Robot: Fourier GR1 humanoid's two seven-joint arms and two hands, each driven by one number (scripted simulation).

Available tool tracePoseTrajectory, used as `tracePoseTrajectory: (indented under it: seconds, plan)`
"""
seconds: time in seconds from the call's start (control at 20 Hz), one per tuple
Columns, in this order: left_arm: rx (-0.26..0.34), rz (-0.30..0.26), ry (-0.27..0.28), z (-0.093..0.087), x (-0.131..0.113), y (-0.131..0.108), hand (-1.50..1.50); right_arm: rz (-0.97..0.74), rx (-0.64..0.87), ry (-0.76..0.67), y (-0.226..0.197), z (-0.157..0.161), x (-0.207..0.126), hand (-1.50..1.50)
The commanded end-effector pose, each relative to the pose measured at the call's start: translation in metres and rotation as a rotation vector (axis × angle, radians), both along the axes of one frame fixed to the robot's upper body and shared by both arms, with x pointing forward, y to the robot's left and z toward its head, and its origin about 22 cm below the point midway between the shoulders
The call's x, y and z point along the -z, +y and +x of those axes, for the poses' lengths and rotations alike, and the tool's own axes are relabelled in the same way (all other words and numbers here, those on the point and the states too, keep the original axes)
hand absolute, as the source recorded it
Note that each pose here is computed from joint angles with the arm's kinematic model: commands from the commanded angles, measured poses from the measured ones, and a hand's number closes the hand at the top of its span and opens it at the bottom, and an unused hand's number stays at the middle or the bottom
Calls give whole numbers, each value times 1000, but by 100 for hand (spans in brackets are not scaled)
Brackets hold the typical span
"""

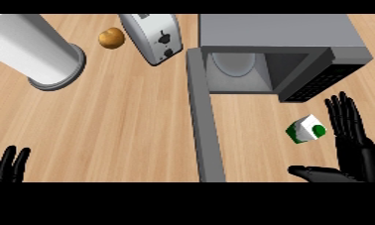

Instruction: Pick up the milk, place it into the microwave and close the microwave

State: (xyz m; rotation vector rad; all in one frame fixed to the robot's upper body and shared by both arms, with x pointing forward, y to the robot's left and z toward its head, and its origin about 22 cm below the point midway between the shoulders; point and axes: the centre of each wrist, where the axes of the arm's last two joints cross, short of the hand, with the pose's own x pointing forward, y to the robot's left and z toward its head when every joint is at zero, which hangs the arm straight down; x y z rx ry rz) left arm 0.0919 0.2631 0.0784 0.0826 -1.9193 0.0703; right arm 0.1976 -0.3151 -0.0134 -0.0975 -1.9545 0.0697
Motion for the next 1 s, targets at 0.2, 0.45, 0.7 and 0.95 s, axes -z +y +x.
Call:
tracePoseTrajectory:
  seconds: [0.2,0.45,0.7,0.95]
  plan:
    - [3,4,-6,-2,3,-12,-150,-55,74,17,-47,4,36,-150]
    - [14,0,4,12,9,-2,-150,-72,75,65,-60,11,50,-150]
    - [-8,5,6,-23,2,6,-150,-67,26,95,-72,11,68,-150]
    - [1,-9,-3,-15,17,-2,-150,-85,42,146,-94,9,82,-150]
